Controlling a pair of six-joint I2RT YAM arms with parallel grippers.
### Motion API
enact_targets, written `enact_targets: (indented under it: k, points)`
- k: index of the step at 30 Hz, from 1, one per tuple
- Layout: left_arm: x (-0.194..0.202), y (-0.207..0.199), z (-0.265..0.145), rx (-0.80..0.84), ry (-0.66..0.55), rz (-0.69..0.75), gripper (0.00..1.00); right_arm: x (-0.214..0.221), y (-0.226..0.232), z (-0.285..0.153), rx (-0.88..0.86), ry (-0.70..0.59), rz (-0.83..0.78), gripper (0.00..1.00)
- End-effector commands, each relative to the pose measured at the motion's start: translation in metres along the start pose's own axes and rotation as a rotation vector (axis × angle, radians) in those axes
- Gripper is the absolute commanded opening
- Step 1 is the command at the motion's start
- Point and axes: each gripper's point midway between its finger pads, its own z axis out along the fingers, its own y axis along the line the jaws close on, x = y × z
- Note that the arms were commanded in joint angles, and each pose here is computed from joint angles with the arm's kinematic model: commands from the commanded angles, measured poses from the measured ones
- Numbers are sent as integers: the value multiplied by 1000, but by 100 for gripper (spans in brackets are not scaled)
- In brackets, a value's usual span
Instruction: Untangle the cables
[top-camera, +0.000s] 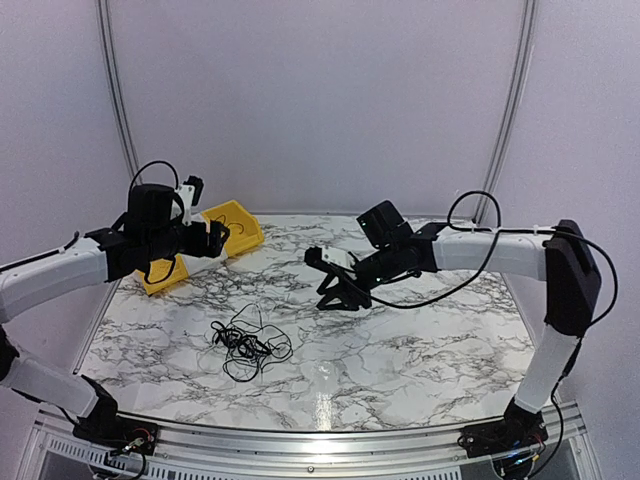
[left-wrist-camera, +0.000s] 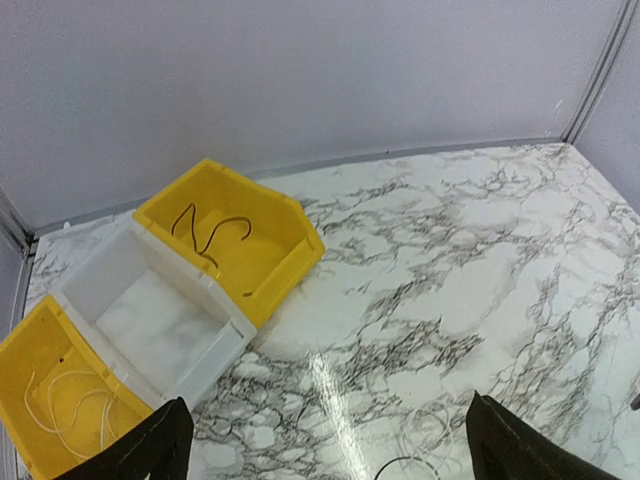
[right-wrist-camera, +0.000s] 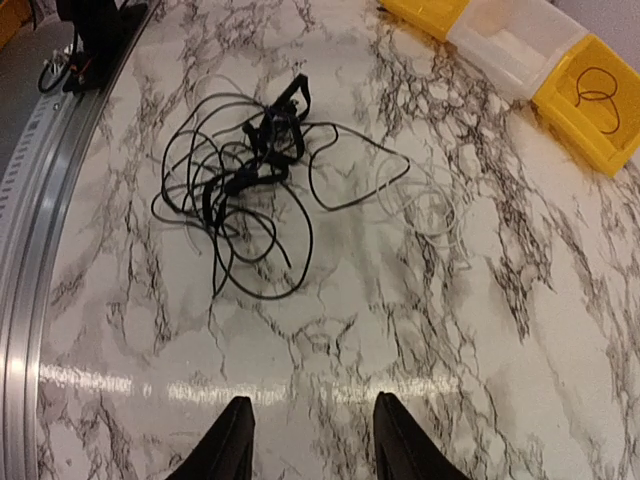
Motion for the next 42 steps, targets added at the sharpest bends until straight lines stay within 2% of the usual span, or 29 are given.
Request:
enact_targets:
  k: [1,3,5,8,15,18,20,26,32,38,39,41,42]
  points:
    - [30,27,2,-134,-31,1,99,-18,-5,29,-95,0,87,41]
    - [30,46,8,-256,-8,26,99,-17,-11,51,-95,29,86,40]
    - [38,66,14,-387,106,21,99,-19,-15,67,-97,41,80,40]
    - [42,52,27,-308,200,52,99,-20,-12,88,-142,60,84,40]
    - [31,37,21,-220,138,-51,99,-26,-2,110,-183,60,64,40]
    - [39,11,22,-57,182,48,99,-29,-3,114,-186,60,64,40]
    - [38,5,18,-18,177,65,99,-28,-2,118,-189,66,63,40]
    - [25,-10,-4,87,27,170,99,-23,9,135,-213,99,43,41]
    - [1,0,-19,32,-87,107,99,-29,9,147,-212,92,37,41]
    - [2,41,-12,-196,-40,-39,99,-26,-2,156,-175,113,34,39]
    - [7,42,-9,-198,-6,-30,99,-25,-3,156,-169,113,31,33]
    - [4,29,-6,-123,15,14,99,-26,-3,156,-169,111,32,11]
    - [4,26,-6,-100,14,19,99,-27,-2,155,-170,110,37,5]
